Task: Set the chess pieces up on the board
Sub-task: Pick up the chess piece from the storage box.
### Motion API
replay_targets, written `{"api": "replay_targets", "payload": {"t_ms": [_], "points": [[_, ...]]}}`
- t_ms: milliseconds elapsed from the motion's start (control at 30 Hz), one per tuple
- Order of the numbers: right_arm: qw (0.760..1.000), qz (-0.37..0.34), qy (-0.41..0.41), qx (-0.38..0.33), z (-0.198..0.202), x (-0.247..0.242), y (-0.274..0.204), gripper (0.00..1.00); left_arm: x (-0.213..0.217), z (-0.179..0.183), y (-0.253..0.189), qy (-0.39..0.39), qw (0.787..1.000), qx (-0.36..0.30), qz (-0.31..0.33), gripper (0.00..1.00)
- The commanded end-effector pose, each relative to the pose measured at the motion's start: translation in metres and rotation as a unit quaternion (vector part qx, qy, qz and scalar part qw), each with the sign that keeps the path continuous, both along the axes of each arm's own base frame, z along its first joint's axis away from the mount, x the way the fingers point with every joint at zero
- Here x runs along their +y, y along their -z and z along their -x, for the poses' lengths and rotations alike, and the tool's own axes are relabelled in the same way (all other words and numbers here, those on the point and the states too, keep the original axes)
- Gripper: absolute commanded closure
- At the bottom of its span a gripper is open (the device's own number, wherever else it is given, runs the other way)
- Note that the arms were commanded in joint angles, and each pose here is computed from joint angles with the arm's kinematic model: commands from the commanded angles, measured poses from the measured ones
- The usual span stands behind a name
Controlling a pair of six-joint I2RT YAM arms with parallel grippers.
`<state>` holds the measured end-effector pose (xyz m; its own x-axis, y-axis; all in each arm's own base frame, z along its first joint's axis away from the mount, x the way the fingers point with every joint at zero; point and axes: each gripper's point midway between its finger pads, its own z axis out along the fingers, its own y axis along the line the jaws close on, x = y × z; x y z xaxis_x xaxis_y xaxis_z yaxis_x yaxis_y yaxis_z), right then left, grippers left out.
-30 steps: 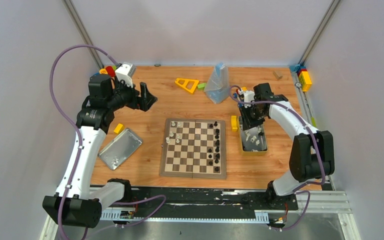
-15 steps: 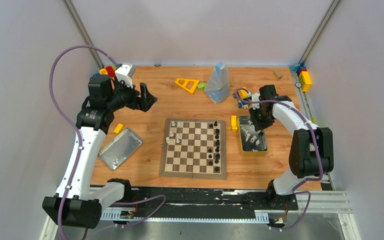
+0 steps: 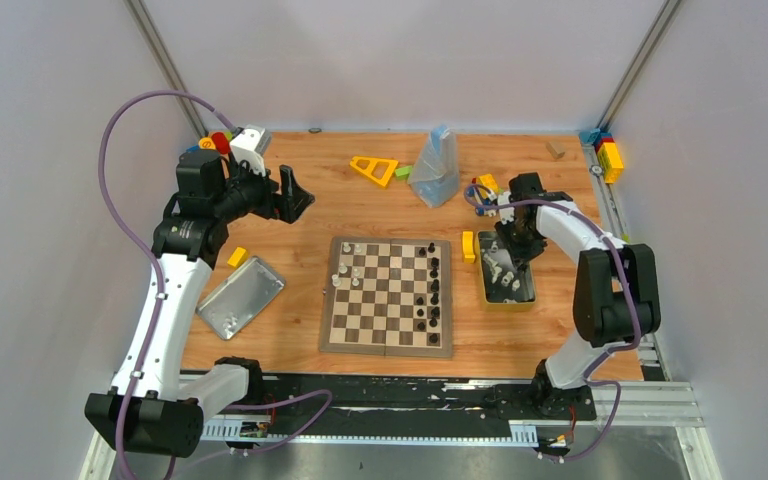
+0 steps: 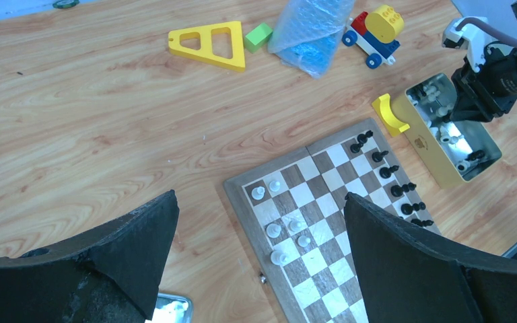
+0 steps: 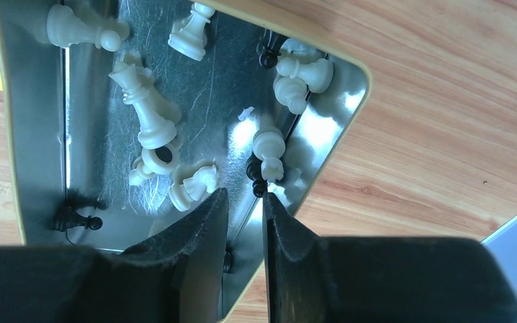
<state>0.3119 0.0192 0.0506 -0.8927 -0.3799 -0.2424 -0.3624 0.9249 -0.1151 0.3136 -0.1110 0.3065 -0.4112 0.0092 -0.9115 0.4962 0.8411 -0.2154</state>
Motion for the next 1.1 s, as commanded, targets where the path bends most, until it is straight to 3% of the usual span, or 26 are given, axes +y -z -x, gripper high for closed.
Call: {"api": "replay_targets", "payload": {"t_ms": [0,467,1067], "points": [[0.999,0.030,-0.002,-0.016,-0.010,-0.005,-0.004,0.74,0.001,-0.002,-0.009,-0.002,1.000,-0.021,0.004,0.00],[0.994,0.105,-0.022,-0.010,-0.010,-0.006,0.001,0.74,0.000,-0.001,-0.010,0.000,1.000,-0.022,0.007,0.00],[0.989,0.142,-0.032,-0.003,-0.008,-0.006,0.007,0.77,0.000,0.000,-0.009,0.002,1.000,-0.021,0.008,0.00]]}}
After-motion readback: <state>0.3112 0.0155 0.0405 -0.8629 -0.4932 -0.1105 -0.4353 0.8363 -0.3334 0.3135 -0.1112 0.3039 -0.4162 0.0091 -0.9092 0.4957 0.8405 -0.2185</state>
